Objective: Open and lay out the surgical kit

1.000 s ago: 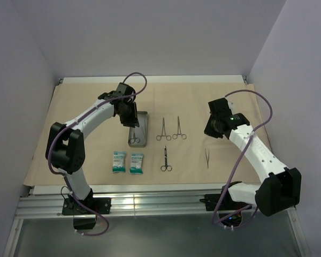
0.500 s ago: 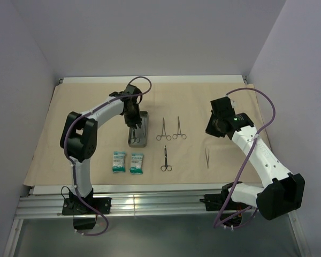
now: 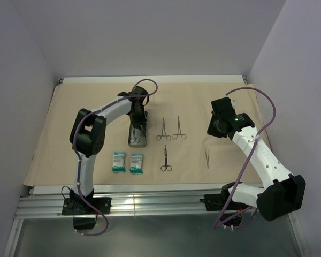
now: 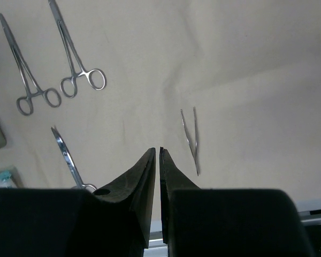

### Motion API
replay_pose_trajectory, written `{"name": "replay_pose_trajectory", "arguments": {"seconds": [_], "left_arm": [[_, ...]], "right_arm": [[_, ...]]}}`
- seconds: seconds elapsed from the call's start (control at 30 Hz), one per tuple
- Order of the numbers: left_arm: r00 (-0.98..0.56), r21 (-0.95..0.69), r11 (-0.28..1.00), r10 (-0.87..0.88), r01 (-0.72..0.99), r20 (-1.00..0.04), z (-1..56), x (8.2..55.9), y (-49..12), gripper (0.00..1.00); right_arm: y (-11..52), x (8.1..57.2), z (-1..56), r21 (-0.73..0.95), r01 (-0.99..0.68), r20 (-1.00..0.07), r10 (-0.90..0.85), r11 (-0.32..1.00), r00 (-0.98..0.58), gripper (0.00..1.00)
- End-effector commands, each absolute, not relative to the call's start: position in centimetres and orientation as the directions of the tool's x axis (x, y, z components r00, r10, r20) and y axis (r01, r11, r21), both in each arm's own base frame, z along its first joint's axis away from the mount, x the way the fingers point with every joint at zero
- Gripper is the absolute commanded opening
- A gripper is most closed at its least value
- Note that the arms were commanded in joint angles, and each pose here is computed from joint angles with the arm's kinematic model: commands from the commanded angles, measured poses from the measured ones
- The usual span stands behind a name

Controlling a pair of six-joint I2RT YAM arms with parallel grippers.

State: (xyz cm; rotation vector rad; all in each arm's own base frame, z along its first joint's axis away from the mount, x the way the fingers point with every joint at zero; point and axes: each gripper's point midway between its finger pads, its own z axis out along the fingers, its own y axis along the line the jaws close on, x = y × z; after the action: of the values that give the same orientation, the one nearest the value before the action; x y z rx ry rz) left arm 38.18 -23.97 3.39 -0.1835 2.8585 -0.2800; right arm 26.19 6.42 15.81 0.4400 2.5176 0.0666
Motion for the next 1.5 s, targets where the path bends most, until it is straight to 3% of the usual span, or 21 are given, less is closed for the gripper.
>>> {"name": "replay_pose_trajectory", "arguments": {"seconds": [0.0, 0.27, 0.37, 0.47, 0.6, 1.17, 1.3, 1.47], "left_arm": [[-0.948, -0.171, 0.976, -0.175, -0.132, -0.267, 3.7, 39.0, -23.6, 0.29], [-0.948, -0.136, 0.981, -0.171, -0.139, -0.267, 2.8, 39.1, -23.2, 0.28], [-0.952, -0.131, 0.982, -0.165, -0.135, -0.258, 2.3, 39.1, -23.2, 0.23], [-0.955, -0.125, 0.984, -0.154, -0.126, -0.254, 2.1, 39.0, -23.2, 0.17], [-0.957, -0.123, 0.985, -0.146, -0.118, -0.249, 2.1, 38.8, -23.1, 0.0], [-0.884, -0.064, 0.988, -0.156, -0.142, -0.441, 11.8, 39.7, -19.3, 0.0], [-0.872, -0.106, 0.985, -0.17, -0.137, -0.46, 13.8, 39.5, -19.7, 0.0], [-0.876, -0.244, 0.968, -0.16, -0.051, -0.454, 15.9, 37.8, -24.3, 0.0]], "right_arm": [[5.8, 26.6, 18.4, 0.136, 0.282, -0.603, 0.305, 0.95, -0.737, 0.15], [5.6, 26.4, 18.1, 0.127, 0.286, -0.602, 0.303, 0.95, -0.739, 0.15], [5.7, 26.3, 18.0, 0.131, 0.287, -0.598, 0.306, 0.949, -0.74, 0.15], [5.6, 26.3, 18.0, 0.132, 0.289, -0.598, 0.309, 0.948, -0.74, 0.15], [5.9, 26.4, 18.3, 0.146, 0.288, -0.597, 0.316, 0.947, -0.737, 0.15], [6.7, 26.1, 19.9, 0.218, 0.285, -0.601, 0.358, 0.934, -0.714, 0.17], [6.8, 25.5, 20.3, 0.24, 0.283, -0.598, 0.371, 0.929, -0.71, 0.17], [7.0, 25.0, 21.4, 0.275, 0.28, -0.604, 0.392, 0.92, -0.694, 0.17]]}}
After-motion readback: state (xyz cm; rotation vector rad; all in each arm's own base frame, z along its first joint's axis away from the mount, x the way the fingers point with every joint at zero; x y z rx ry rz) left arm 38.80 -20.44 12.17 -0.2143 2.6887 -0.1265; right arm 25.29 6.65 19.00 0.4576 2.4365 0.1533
